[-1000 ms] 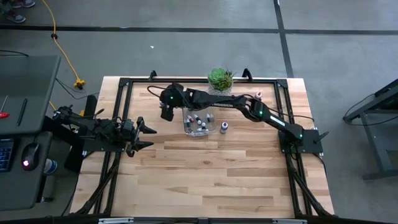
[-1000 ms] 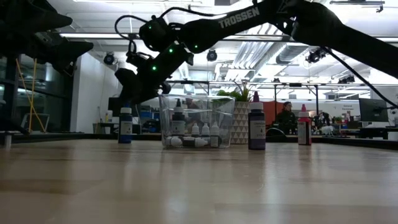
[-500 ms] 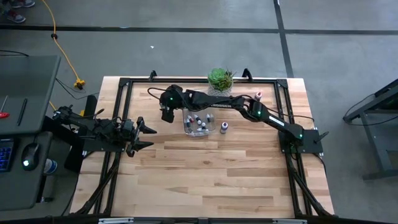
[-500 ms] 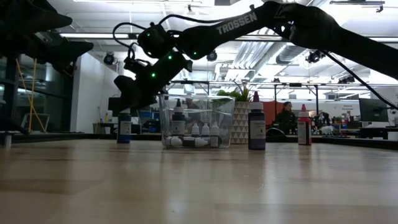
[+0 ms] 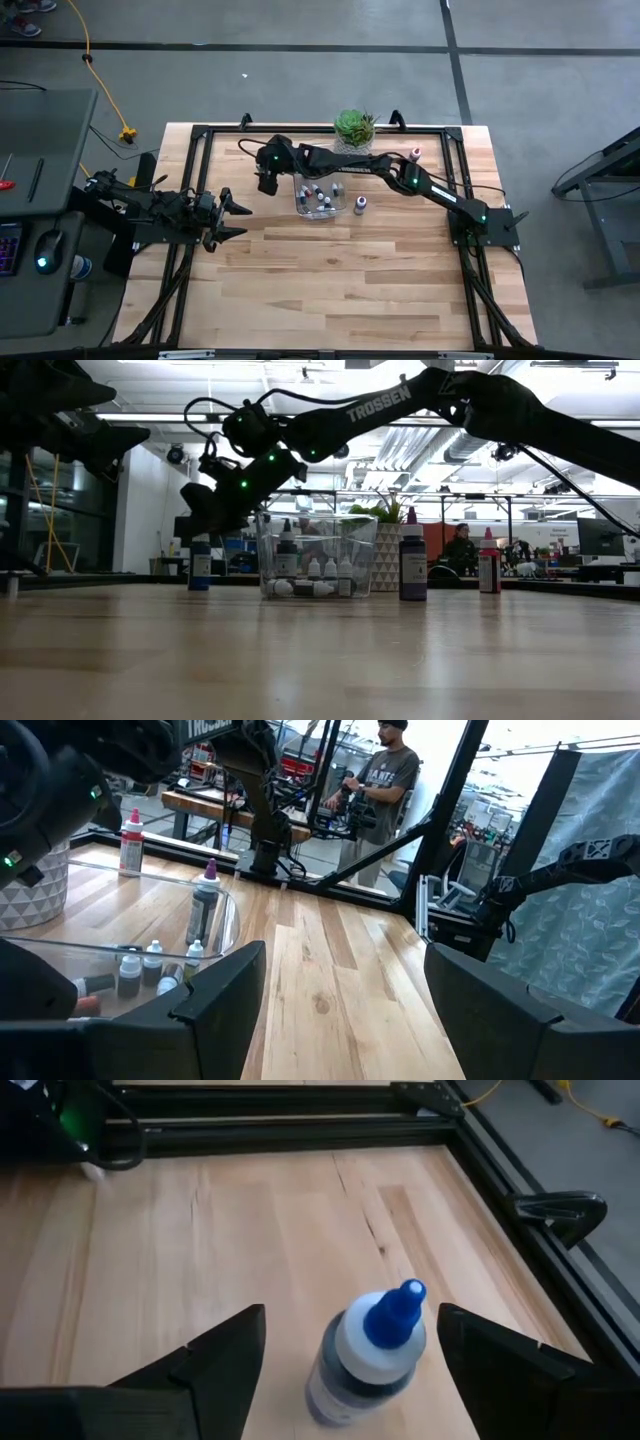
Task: Pick & Place food coloring
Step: Put the big blue food coloring bottle into the transparent bin
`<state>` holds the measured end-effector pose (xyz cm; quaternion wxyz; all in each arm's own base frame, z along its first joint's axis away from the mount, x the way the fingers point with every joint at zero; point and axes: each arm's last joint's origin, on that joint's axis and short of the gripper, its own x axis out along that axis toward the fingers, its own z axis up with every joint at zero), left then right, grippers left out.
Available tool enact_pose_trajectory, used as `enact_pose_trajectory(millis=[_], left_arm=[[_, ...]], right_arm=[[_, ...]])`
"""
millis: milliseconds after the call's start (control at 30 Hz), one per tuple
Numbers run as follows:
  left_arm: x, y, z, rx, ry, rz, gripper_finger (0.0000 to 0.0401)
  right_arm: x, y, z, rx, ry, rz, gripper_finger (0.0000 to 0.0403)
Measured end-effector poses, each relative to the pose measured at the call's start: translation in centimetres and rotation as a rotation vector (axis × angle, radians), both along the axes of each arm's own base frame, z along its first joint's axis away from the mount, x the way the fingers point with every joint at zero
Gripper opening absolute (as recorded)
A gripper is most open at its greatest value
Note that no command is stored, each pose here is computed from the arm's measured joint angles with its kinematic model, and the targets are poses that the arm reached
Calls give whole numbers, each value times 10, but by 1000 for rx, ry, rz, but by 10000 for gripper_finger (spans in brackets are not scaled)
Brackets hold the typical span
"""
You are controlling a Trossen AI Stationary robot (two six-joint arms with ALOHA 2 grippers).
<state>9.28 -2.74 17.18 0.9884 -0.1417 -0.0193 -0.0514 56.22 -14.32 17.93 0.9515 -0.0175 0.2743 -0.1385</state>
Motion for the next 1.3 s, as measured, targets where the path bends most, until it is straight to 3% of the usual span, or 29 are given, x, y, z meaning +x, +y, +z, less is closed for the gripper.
enact_pose_trajectory(millis=[1000, 1300], left_arm=[[0, 0, 0, 0, 0, 0, 271], [0, 0, 0, 0, 0, 0, 271]], right_arm=[[2, -4, -8, 0, -9, -19, 122], [2, -1, -8, -15, -5, -39, 111]])
